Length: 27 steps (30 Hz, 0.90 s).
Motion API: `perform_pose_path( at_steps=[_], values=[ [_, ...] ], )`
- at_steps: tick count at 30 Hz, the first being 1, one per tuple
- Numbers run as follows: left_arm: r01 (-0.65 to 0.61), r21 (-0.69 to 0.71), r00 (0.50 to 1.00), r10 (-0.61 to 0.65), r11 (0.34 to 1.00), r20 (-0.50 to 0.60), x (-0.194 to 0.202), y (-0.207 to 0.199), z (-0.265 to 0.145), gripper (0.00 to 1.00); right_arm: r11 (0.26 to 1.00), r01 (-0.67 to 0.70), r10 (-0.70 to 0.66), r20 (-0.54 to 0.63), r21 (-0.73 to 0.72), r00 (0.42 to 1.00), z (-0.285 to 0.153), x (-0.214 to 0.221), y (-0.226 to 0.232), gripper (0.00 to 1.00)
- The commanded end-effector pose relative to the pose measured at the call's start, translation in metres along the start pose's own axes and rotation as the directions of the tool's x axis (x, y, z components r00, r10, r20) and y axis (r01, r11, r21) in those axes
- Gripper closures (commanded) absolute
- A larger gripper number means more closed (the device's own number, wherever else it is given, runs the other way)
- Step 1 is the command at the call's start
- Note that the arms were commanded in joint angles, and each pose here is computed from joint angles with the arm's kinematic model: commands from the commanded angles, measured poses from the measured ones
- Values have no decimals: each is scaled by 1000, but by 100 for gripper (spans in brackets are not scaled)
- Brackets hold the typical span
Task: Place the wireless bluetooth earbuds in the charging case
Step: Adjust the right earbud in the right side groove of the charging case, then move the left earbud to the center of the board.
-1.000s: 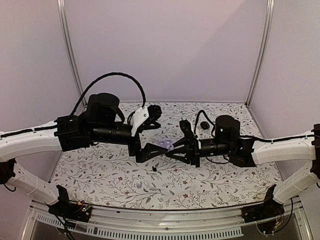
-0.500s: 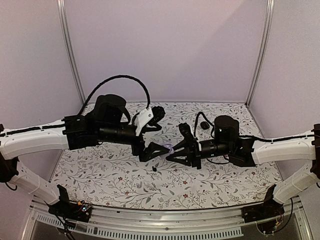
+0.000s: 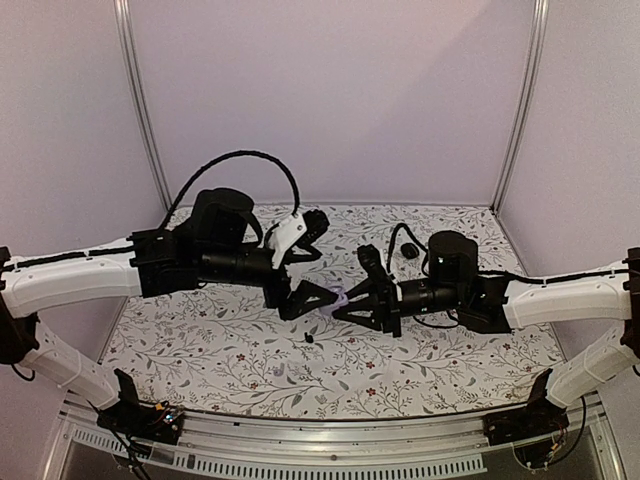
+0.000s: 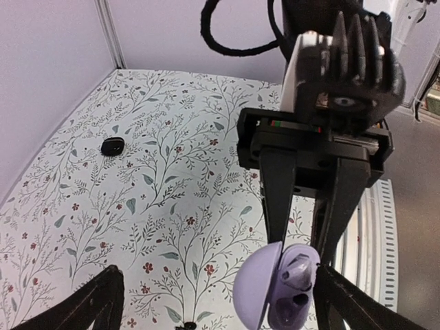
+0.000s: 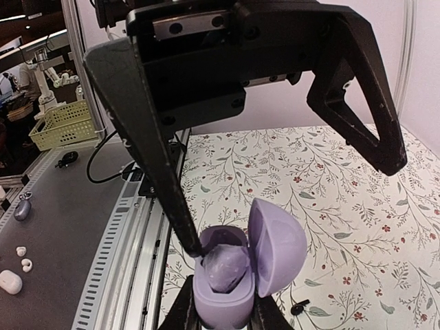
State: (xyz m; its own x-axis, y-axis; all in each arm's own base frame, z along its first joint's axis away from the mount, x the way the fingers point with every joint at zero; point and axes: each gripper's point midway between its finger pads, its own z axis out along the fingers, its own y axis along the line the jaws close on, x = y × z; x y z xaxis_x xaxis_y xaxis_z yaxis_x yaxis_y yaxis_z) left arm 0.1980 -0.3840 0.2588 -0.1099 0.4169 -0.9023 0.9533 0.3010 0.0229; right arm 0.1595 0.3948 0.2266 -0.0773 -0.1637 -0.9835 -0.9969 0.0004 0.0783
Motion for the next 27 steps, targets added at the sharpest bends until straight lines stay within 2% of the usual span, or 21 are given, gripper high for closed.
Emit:
perform_pose_path(
  at_steps=[1,4,9,11,15,20,22,23,27],
  values=[
    [14,1,995,-14,1000,102,-20,4,-20,3,997,8,-12,53,72,999,-10,-17,-16,100],
    [103,-50,989,-97,993,108,-13,30,-33,3,992,-38,30,66,123,997,-24,-14,-31,100],
    [289,-154,953,-299,945,-48,44,57,-38,9,979,-103,91,77,173,993,-47,-6,-45,100],
    [357,-201,913,-387,912,-133,76,57,-39,14,974,-121,109,73,191,991,-54,0,-48,100],
    [521,-198,791,-557,830,-253,128,29,-39,28,967,-139,127,69,215,989,-66,8,-49,100],
    [565,-210,743,-603,798,-291,177,-1,-46,34,962,-154,144,59,225,988,-71,18,-48,100],
    [529,-236,765,-578,815,-283,182,-4,-43,35,963,-157,148,57,220,987,-72,20,-48,100],
    [517,-260,759,-577,816,-301,186,-3,-40,35,963,-158,149,56,218,987,-72,20,-48,100],
    [473,-388,683,-607,791,-406,223,-1,-34,37,962,-156,147,58,225,987,-74,19,-47,100]
  ],
)
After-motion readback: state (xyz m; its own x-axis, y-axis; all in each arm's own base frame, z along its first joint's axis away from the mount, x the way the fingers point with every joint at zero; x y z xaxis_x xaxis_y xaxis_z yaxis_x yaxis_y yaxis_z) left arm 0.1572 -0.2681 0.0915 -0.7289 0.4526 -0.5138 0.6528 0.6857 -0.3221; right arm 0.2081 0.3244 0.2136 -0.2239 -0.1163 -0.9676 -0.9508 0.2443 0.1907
